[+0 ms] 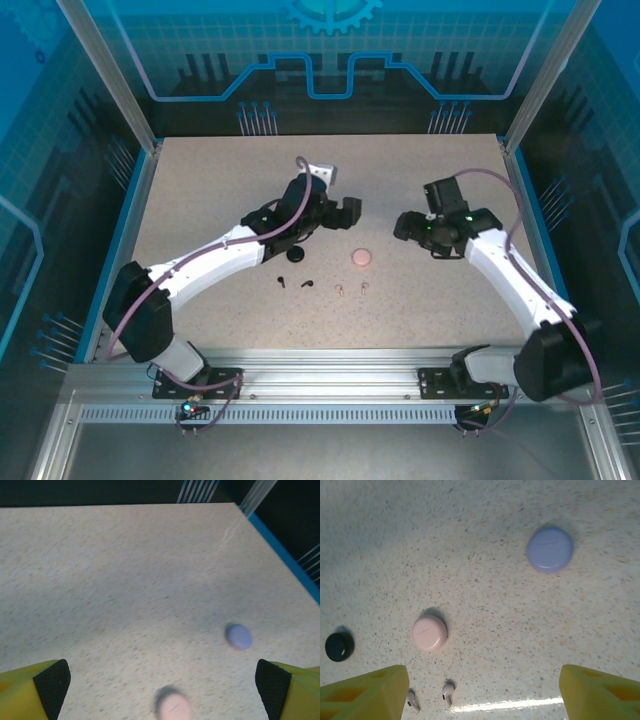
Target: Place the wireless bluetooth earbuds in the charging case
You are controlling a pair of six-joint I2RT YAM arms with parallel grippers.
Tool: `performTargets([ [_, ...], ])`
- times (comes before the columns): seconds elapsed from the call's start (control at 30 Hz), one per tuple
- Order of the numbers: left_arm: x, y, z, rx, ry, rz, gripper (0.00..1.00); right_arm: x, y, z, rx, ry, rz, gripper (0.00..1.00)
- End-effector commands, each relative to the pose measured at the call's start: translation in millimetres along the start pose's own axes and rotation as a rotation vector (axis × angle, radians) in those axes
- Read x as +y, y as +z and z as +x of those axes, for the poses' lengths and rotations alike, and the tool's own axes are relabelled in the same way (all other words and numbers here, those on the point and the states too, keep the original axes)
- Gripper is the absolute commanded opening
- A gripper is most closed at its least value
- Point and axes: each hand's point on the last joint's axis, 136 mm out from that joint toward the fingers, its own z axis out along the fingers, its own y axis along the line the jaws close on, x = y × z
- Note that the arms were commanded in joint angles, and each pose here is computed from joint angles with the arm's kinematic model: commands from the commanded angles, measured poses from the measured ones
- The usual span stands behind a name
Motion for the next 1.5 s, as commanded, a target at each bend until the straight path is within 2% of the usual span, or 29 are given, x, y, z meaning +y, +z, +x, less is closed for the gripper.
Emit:
performTargets([
  [0.0,7.6,-25.4,-34.7,-0.169,-0.059,0.029,0.99,30.1,10.3,-11.2,-0.004,-0.152,-0.028,0.8],
  [0.13,35.4,-44.5,-34.7,-0.273,-0.131,-0.031,0.99,56.9,41.7,-6.8,0.068,-0.294,-0.031,0.81],
  [0.23,59.2,-57.0,-34.6,-0.303,-0.197,-0.095,0.99,69.1,65.8,0.8,0.144,-0.363,-0.009,0.81],
  [0.4,77.8,-66.6,-30.4,-0.278,-0.187,-0.144,0.99,79.5,98.6,18.0,0.257,-0.455,0.076,0.81],
  [0.5,83.7,-67.2,-27.3,-0.246,-0.19,-0.16,0.99,83.5,110.8,27.6,0.295,-0.476,0.118,0.81],
  [0.6,91.9,-67.9,-22.7,-0.26,-0.223,-0.166,0.99,80.4,121.1,34.2,0.318,-0.461,0.171,0.8],
  [0.9,112.1,-71.0,-10.2,-0.251,-0.29,-0.228,0.99,73.7,140.2,58.6,0.378,-0.405,0.202,0.79],
  [1.07,126.1,-65.7,-1.0,-0.22,-0.335,-0.315,0.99,75.0,146.8,72.7,0.404,-0.428,0.201,0.78],
  [1.13,126.6,-64.0,2.7,-0.194,-0.313,-0.326,0.99,72.9,149.3,76.3,0.412,-0.428,0.21,0.78],
  [1.27,113.6,-56.5,7.5,-0.137,-0.213,-0.259,0.99,71.2,153.8,80.1,0.419,-0.426,0.219,0.77],
  [1.37,114.7,-54.2,10.2,-0.096,-0.213,-0.28,0.99,69.1,156.5,82.7,0.428,-0.422,0.227,0.76],
  [1.47,112.9,-54.5,8.0,-0.105,-0.213,-0.27,0.99,65.9,157.2,85.4,0.433,-0.423,0.236,0.75],
])
